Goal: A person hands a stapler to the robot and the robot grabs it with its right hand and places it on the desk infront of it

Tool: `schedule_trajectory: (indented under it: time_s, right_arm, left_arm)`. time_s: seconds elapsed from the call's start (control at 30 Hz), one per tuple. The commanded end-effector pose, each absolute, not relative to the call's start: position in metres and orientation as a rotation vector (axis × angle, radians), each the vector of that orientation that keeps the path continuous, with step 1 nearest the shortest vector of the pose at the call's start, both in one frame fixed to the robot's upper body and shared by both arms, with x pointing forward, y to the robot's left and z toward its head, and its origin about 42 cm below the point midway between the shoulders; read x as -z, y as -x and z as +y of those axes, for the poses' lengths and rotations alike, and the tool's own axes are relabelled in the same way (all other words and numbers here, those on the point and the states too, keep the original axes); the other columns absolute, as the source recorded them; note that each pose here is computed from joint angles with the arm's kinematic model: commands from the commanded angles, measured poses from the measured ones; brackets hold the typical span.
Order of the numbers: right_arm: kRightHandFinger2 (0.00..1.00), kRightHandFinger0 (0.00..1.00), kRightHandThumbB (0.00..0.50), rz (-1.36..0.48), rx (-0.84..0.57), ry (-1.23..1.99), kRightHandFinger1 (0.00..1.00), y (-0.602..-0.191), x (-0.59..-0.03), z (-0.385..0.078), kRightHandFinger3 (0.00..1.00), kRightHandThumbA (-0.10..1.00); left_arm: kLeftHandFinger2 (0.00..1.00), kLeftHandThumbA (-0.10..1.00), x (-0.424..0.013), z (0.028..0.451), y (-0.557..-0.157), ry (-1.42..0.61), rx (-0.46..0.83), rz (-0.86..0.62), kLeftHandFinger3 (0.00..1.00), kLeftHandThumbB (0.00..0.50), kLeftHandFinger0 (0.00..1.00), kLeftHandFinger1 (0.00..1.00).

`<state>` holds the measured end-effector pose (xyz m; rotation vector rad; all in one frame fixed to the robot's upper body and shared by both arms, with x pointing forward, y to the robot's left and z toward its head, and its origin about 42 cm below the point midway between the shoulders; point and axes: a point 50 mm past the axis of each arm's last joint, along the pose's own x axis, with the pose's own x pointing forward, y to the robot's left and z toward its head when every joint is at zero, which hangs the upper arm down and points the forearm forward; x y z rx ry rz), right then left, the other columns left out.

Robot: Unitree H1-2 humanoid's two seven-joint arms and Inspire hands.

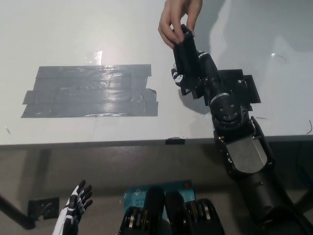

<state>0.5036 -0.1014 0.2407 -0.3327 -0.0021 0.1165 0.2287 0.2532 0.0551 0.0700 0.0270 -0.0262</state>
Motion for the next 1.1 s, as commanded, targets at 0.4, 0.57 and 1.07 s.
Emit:
schedule_trajectory:
  time_s: [0.4, 0.57, 1.07]
  right_arm:
    - [0.79, 0.05, 0.133, -0.186, -0.214, 0.524, 0.47, -0.498, -0.308, -0.110, 0.86, -0.10]
    - [0.81, 0.06, 0.139, -0.173, -0.295, 0.626, 0.49, -0.499, -0.307, -0.114, 0.87, -0.10]
    - [0.98, 0.09, 0.145, 0.038, -0.506, 0.951, 0.62, -0.507, -0.217, -0.130, 0.99, -0.10]
  left_arm:
    - [1.00, 1.00, -0.067, 0.258, -0.240, -0.091, 0.036, -0.039, 1.00, 0.442, 1.00, 1.00]
    - [1.00, 1.00, -0.069, 0.259, -0.242, -0.102, 0.043, -0.045, 1.00, 0.427, 1.00, 1.00]
    - [1.00, 1.00, -0.076, 0.259, -0.250, -0.115, 0.053, -0.063, 1.00, 0.440, 1.00, 1.00]
